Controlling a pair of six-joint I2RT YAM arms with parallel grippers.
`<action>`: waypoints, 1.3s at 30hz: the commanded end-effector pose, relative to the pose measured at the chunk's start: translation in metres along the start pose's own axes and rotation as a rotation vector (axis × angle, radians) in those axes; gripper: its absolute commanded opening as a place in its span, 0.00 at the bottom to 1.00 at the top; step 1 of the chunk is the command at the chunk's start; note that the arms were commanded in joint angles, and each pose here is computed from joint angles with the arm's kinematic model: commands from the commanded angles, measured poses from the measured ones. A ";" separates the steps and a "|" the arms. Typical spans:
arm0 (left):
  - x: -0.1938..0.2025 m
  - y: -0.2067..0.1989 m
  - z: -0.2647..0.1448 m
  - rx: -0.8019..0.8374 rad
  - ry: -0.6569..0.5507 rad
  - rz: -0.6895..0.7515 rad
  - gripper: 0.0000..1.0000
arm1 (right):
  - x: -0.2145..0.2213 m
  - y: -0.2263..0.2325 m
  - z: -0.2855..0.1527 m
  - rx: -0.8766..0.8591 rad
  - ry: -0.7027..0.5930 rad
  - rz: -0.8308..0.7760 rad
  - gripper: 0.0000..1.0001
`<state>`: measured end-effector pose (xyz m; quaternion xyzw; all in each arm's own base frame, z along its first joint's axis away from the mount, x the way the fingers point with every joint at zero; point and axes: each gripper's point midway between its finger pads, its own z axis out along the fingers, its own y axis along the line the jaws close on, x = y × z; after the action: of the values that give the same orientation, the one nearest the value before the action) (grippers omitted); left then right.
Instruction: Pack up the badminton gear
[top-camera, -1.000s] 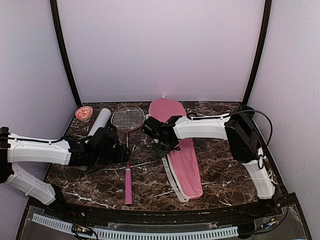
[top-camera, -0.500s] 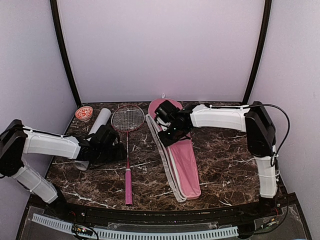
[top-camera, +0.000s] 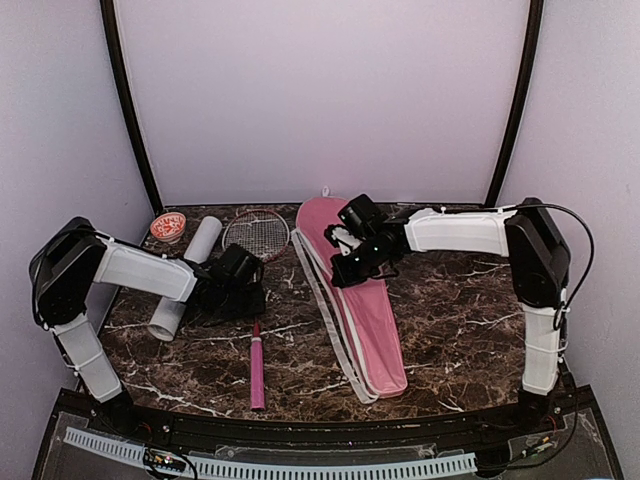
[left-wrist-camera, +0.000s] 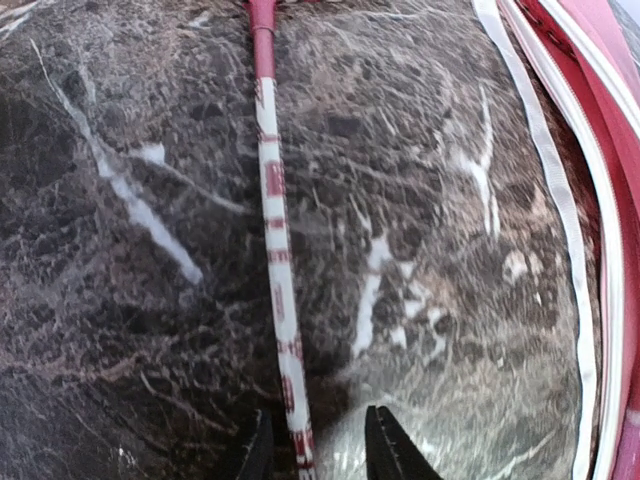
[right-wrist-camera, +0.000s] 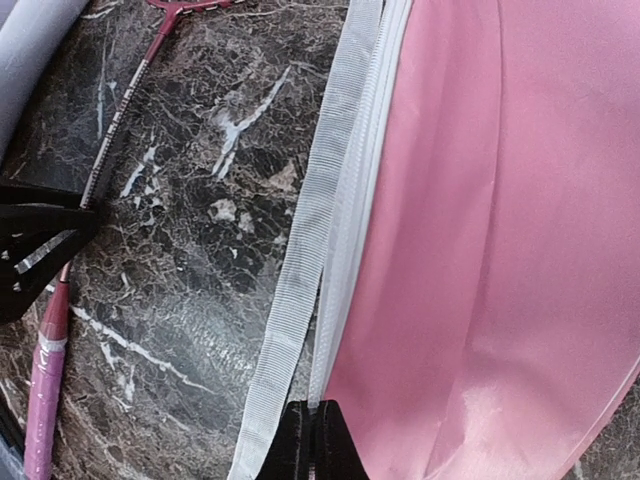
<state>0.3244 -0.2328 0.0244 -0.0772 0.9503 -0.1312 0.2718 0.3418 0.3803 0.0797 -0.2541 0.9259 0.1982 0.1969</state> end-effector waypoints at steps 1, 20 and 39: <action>0.003 0.020 0.008 -0.141 0.035 -0.029 0.31 | -0.027 0.019 -0.021 -0.135 -0.100 0.024 0.00; -0.007 0.002 -0.057 -0.055 -0.077 0.021 0.00 | -0.041 0.017 -0.034 -0.227 -0.190 0.088 0.00; 0.096 -0.025 -0.091 0.051 0.045 0.185 0.00 | -0.045 0.026 -0.044 -0.294 -0.234 0.101 0.00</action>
<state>0.2042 -0.2485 0.0530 0.0178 0.9575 -0.1280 0.2577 0.3497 0.3905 0.1154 -0.2020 0.8924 0.3346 0.2256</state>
